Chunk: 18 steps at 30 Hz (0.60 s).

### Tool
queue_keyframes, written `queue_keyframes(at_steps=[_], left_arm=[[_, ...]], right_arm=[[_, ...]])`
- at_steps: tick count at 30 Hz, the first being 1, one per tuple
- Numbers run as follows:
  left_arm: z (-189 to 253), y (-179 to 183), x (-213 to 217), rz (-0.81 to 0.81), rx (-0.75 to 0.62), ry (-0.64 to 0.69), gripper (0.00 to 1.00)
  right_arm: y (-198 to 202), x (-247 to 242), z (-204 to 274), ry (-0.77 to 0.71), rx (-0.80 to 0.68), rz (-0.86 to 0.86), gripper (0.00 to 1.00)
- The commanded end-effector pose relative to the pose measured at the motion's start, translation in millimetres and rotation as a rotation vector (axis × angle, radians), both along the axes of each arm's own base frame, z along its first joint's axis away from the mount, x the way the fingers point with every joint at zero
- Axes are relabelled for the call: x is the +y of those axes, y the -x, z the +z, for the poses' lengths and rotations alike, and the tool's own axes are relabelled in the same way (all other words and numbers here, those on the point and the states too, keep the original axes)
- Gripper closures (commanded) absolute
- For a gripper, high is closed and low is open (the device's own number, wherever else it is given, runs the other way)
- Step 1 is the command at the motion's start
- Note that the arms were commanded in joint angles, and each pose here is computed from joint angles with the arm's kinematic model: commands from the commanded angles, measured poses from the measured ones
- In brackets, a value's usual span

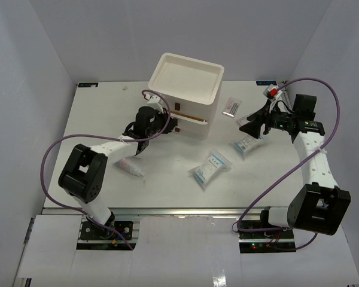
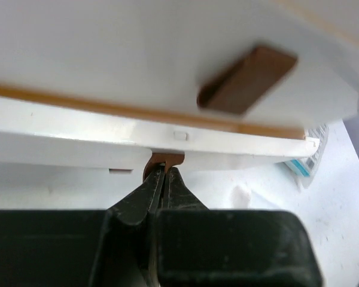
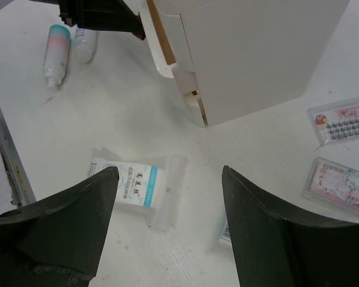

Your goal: Organize the makeup

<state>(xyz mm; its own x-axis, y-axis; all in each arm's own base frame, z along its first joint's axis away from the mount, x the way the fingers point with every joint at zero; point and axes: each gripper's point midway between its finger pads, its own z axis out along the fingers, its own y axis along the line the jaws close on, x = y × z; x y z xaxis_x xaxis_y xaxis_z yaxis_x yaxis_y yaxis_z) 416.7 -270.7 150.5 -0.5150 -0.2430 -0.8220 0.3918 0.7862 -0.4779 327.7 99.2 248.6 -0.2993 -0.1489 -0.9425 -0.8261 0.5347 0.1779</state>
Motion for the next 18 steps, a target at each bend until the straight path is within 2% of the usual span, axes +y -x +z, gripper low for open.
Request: queue_keyframes(at_steps=[1, 8, 13, 15, 18], left_arm=[[38, 41, 14, -0.039, -0.055, 0.071, 0.96], [35, 98, 33, -0.056, -0.021, 0.135, 0.93], [29, 110, 40, -0.031, 0.013, 0.152, 0.63], [37, 108, 41, -0.021, 0.005, 0.164, 0.42], [50, 106, 43, -0.002, -0.018, 0.172, 0.28]], right_arm=[[5, -1, -3, 0.011, -0.026, -0.003, 0.24], [12, -2, -21, 0.024, 0.005, -0.009, 0.24], [15, -3, -32, 0.033, 0.035, -0.009, 0.23], [15, -4, -35, 0.04, 0.048, -0.01, 0.23], [15, -6, -40, 0.055, 0.07, -0.023, 0.23]])
